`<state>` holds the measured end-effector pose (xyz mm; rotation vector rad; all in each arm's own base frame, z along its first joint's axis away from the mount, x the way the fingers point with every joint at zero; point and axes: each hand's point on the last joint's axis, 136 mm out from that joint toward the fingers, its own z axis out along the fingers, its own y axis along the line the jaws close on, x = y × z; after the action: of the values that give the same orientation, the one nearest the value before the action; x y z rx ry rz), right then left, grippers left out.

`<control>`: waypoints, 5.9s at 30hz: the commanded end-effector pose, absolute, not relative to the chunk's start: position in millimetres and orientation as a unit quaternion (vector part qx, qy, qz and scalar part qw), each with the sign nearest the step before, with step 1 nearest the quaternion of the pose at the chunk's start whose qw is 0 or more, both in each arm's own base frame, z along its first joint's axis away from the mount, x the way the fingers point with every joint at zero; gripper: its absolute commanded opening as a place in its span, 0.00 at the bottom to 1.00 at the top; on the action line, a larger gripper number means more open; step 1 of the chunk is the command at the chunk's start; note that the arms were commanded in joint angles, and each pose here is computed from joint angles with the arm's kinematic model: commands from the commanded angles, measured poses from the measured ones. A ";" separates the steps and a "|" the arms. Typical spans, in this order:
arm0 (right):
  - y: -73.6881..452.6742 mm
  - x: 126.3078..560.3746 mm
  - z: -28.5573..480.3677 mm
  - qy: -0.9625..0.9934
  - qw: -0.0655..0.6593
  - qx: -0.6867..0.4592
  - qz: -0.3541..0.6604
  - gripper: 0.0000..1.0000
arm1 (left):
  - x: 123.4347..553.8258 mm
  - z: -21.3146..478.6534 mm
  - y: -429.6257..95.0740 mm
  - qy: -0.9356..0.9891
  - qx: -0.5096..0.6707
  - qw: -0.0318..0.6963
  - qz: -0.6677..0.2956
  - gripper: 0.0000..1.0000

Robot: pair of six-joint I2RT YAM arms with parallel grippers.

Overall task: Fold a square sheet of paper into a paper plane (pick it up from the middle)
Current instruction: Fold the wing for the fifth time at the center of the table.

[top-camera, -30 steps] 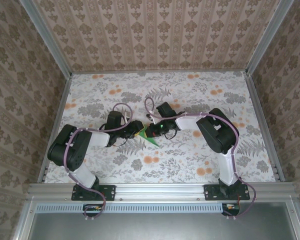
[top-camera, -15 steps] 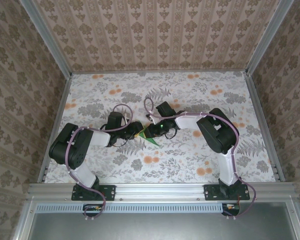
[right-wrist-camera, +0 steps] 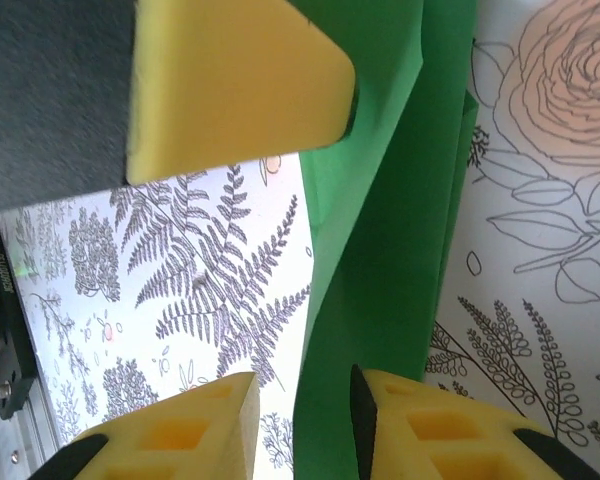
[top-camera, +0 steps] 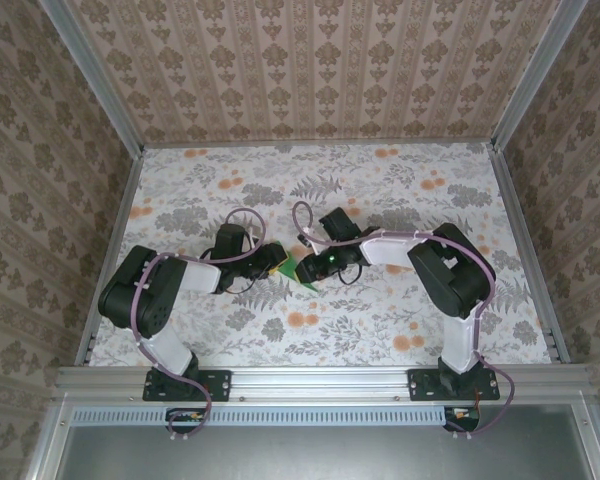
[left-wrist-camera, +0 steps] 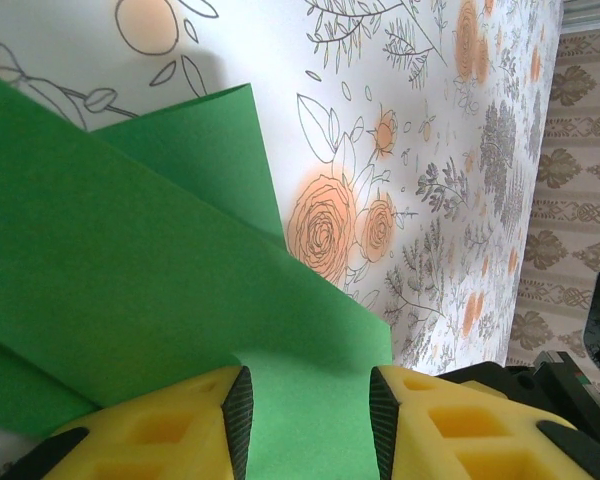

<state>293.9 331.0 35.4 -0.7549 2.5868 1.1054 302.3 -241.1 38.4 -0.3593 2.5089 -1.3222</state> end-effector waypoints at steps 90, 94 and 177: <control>350.7 297.5 13.6 0.889 0.036 -0.194 0.413 0.00 | 274.8 13.1 -225.7 0.896 -0.132 0.144 -0.398 0.23; 351.4 298.6 21.8 0.887 0.041 -0.198 0.414 0.04 | 271.5 4.6 -221.2 0.904 -0.140 0.133 -0.382 0.22; 325.3 291.4 8.0 0.939 0.064 -0.266 0.207 0.00 | 259.0 -21.7 -205.9 0.928 -0.169 0.077 -0.323 0.16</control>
<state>289.4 339.6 18.8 -0.8039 2.7826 0.7327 279.1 -232.7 20.9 -0.3914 2.6303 -1.1756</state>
